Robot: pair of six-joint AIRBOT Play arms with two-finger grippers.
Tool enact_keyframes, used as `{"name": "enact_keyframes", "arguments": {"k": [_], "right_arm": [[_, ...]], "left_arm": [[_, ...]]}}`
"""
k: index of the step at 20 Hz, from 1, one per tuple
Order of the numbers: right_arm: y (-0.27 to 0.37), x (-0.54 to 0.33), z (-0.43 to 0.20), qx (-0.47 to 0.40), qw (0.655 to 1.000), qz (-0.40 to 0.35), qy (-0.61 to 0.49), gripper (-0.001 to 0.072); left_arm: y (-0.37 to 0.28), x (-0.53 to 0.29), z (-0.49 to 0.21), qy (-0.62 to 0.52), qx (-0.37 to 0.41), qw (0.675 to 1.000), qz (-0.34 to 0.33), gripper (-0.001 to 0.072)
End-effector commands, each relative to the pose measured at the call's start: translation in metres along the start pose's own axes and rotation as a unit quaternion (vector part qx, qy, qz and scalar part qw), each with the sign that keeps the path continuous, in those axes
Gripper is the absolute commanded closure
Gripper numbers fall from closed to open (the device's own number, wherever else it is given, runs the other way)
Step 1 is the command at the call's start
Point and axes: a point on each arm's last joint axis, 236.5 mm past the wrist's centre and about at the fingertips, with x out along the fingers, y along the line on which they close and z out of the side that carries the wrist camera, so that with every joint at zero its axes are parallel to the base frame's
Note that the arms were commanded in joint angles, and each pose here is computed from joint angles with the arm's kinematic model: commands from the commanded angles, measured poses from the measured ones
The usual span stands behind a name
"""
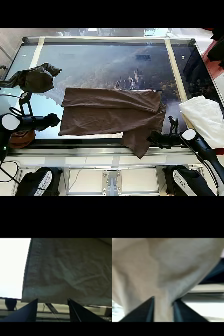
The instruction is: Fold the shirts.
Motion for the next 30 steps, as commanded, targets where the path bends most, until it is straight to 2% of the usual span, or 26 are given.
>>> {"name": "enact_keyframes", "arguments": {"k": [1,2,5,6,8,10,13,15,17,30], "right_arm": [[0.017,-0.001,0.015,-0.008,0.999,0.035,-0.032,0.0627],[0.022,-0.002,0.018,-0.012,0.998,0.045,-0.039,0.0684],[0.028,-0.003,0.019,-0.011,0.998,0.056,-0.040,0.0684],[0.028,-0.003,0.018,-0.011,0.998,0.056,-0.038,0.0684],[0.029,-0.003,0.017,-0.021,0.997,0.057,-0.037,0.0684],[0.031,-0.003,0.018,-0.024,0.997,0.063,-0.038,0.0684],[0.041,-0.005,0.019,-0.040,0.995,0.084,-0.044,0.0684],[0.047,-0.006,0.020,-0.045,0.993,0.096,-0.048,0.0684],[0.051,-0.007,0.021,-0.045,0.992,0.105,-0.049,0.0684],[0.058,-0.009,0.023,-0.042,0.991,0.119,-0.053,0.0684]], "left_arm": [[0.001,0.000,0.005,-0.011,0.008,1.000,0.001,0.0251],[0.001,0.000,0.010,-0.021,0.008,1.000,0.001,0.0252],[0.003,-0.002,0.031,-0.066,-0.015,0.998,0.006,0.0252],[0.017,-0.003,0.038,-0.082,-0.057,0.995,0.030,0.0252],[0.064,-0.002,0.039,-0.119,-0.197,0.967,0.107,0.0253],[0.089,0.014,0.000,-0.085,-0.306,0.936,0.149,0.0255],[0.064,0.047,-0.046,-0.011,-0.373,0.922,0.099,0.0258],[0.043,0.062,-0.048,-0.006,-0.394,0.918,0.042,0.0258],[0.038,0.069,-0.052,-0.003,-0.410,0.912,0.026,0.0258],[0.049,0.093,-0.069,0.035,-0.421,0.905,0.054,0.0260]]}}
